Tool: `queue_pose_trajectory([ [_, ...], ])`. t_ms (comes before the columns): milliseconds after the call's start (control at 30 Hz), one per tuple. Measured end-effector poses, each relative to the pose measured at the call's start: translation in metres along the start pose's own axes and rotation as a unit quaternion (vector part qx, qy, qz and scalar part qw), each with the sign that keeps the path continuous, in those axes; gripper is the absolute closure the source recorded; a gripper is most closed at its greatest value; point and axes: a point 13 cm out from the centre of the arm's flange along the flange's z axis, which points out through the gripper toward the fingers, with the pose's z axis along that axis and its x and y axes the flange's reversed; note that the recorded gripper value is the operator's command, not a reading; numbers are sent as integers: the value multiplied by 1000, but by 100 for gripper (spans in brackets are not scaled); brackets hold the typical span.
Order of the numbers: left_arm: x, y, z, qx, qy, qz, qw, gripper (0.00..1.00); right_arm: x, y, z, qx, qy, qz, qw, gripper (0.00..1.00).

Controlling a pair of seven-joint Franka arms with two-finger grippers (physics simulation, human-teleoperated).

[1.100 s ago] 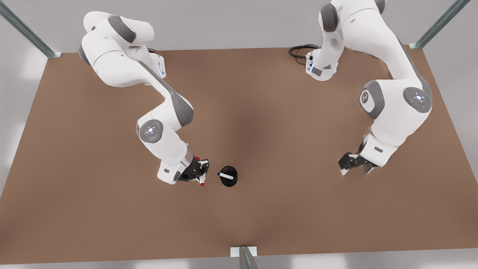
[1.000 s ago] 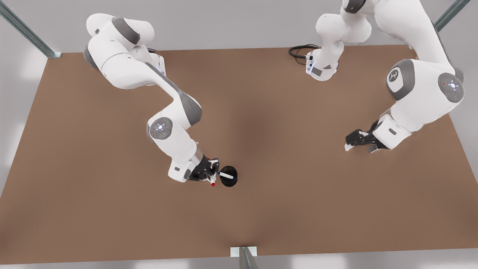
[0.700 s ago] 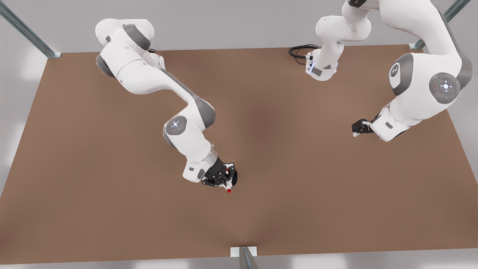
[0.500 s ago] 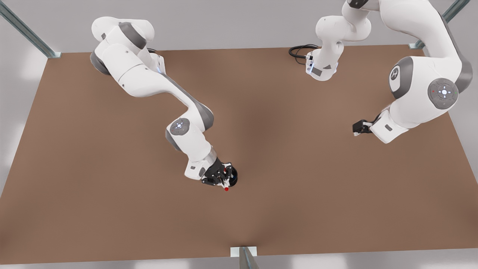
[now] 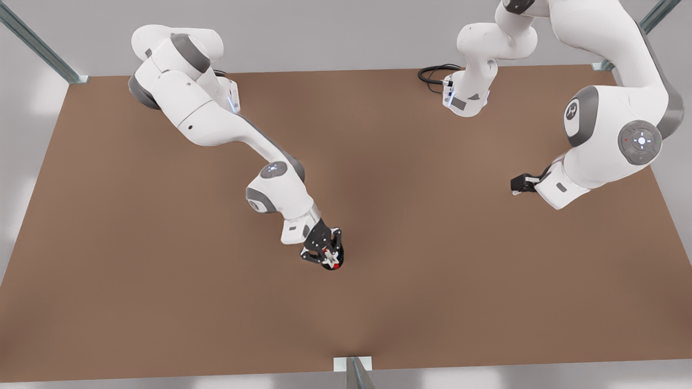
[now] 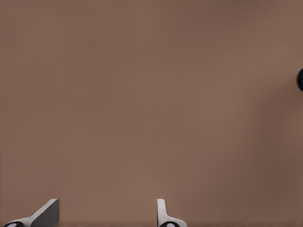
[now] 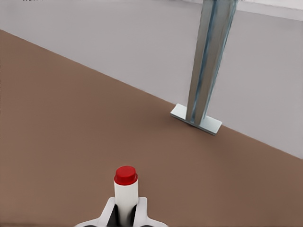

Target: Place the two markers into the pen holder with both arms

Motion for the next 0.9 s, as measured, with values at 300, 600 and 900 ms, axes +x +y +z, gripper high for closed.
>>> queue_pose_trajectory([
  [300,0,2,0,0,1,0,1000,0,2,25,4,-2,-22,-16,1000,78],
  [600,0,4,-6,-1,-5,-1,1000,0,34,34,15,13,-30,-71,997,76],
  [900,1,3,-6,-1,-3,-1,1000,0,56,34,20,18,-32,-70,997,0],
])
